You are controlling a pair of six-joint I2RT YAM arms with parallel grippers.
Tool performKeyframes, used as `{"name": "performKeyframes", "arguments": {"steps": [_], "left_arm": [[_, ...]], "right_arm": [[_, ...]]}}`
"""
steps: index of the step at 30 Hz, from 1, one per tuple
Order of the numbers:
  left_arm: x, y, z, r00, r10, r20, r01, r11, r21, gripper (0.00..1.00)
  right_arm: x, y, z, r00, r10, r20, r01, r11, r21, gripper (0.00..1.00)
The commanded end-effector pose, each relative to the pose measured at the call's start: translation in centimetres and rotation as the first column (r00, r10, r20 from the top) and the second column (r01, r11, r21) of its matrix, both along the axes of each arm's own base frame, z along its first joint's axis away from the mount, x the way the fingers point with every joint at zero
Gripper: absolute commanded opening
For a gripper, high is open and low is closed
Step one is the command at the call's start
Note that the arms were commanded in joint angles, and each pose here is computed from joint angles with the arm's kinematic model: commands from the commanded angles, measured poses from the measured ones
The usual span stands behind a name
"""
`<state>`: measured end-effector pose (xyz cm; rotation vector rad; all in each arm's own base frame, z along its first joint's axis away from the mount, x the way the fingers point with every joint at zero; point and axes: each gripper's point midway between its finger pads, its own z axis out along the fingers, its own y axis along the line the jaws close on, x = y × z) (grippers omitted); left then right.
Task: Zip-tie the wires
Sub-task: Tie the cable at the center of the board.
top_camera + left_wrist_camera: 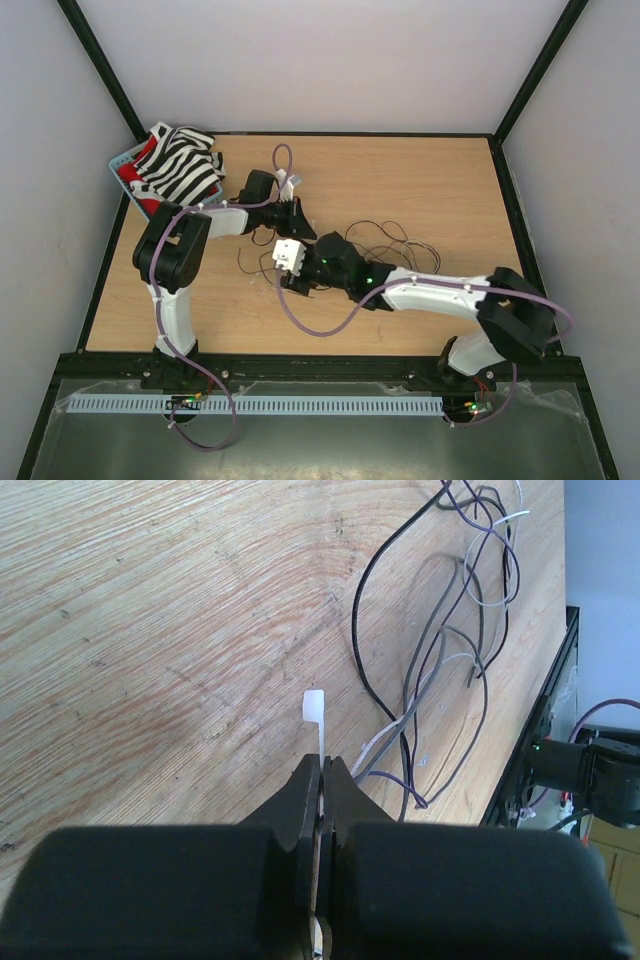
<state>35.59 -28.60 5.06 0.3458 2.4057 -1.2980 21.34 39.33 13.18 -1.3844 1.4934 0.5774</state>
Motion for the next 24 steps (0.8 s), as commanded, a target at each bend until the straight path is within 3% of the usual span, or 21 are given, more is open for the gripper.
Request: {"name": "performKeyframes", "arguments": {"steps": [1,11,17,24], "left_arm": [[0.4,-0.3,0.5,1.000,-0.019,0.014,0.019,1.000,-0.018,0.00],[0.0,-0.2,0.3,1.000,0.000,-0.022,0.000,1.000,-0.015,0.00],[0.1,-0.1,0.1,1.000,0.003,-0.026,-0.003,1.000,-0.011,0.00],[0.0,-0.2,0.2,1.000,0.001,-0.025,-0.001,1.000,-0.012,0.00]], "right_arm": [[0.7,-3.0,1.7,0.994,-0.106,0.024,0.105,0.993,0.053,0.69],[-0.4,-9.0,-3.4,0.933,-0.278,-0.228,0.278,0.960,-0.031,0.62],[-4.9,-9.2,-6.1,0.814,-0.276,-0.511,0.264,0.960,-0.097,0.63],[-5.9,-9.7,-9.8,0.727,-0.336,-0.599,0.315,0.938,-0.144,0.67]]}}
